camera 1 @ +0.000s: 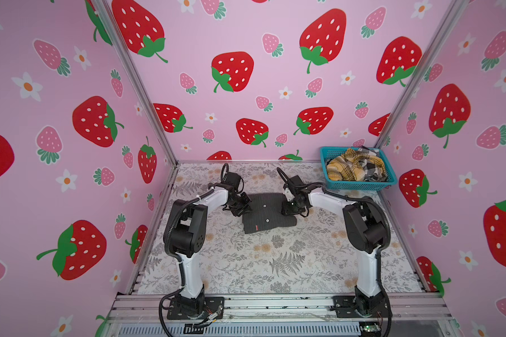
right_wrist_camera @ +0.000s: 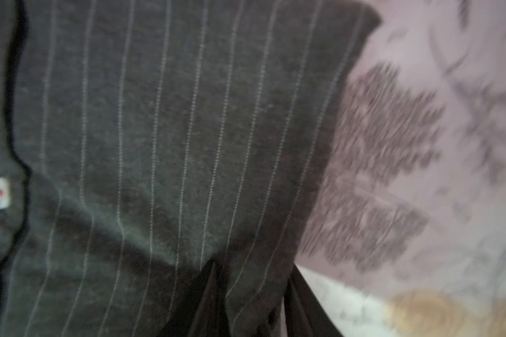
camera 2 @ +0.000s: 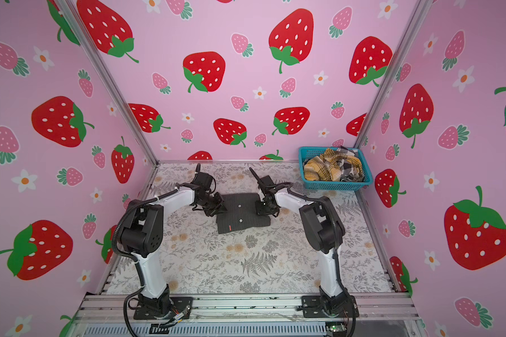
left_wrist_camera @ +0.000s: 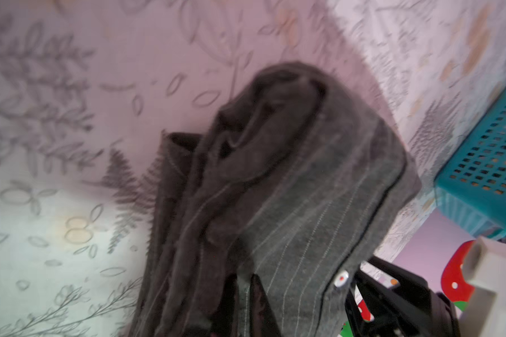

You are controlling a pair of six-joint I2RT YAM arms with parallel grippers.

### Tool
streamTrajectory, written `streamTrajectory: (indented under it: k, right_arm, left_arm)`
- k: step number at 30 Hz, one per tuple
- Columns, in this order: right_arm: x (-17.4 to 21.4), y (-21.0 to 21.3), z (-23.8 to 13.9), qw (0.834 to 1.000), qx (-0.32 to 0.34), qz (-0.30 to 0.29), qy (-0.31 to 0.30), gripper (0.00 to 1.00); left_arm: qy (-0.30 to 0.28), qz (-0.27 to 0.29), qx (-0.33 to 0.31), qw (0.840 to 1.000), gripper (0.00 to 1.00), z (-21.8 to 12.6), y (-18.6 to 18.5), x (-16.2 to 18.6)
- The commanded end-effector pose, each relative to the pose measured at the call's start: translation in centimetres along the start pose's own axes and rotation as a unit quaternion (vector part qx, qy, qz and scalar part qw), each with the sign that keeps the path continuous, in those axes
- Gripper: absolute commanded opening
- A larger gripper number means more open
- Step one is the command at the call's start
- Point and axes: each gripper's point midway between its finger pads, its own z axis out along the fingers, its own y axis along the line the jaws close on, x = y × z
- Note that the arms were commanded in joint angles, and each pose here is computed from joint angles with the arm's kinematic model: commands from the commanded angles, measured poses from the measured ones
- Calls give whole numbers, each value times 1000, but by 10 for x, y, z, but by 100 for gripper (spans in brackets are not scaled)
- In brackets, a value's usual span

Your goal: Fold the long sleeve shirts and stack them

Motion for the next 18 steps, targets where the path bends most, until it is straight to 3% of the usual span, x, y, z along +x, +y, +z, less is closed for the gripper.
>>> streamTrajectory:
  k: [1, 4, 7, 9, 10, 14, 18]
  right_arm:
    - [22, 18, -32, 1000, 1, 10, -16, 39]
    - [43, 23, -56, 999, 4, 18, -27, 40]
    - [40, 12, -76, 998, 14, 36, -52, 51]
    - [29, 4, -79, 997, 1, 51, -65, 64]
    - [24, 2, -77, 996, -12, 57, -66, 65]
    - [-3, 14, -54, 992, -95, 53, -66, 72]
    - [-34, 14, -29, 991, -108, 36, -72, 73]
  left_arm:
    - [18, 16, -8, 1000, 9, -11, 15, 25]
    - [25, 37, 5, 999, 13, -32, 18, 53]
    - [-8, 71, 38, 997, 42, -65, -2, 58]
    - [-55, 91, 24, 994, 63, -85, -9, 41]
    - [-70, 95, 14, 993, 68, -90, -10, 32]
    - [-77, 78, -12, 994, 70, -80, -1, -3]
    - [-62, 65, -5, 996, 69, -62, 6, -22]
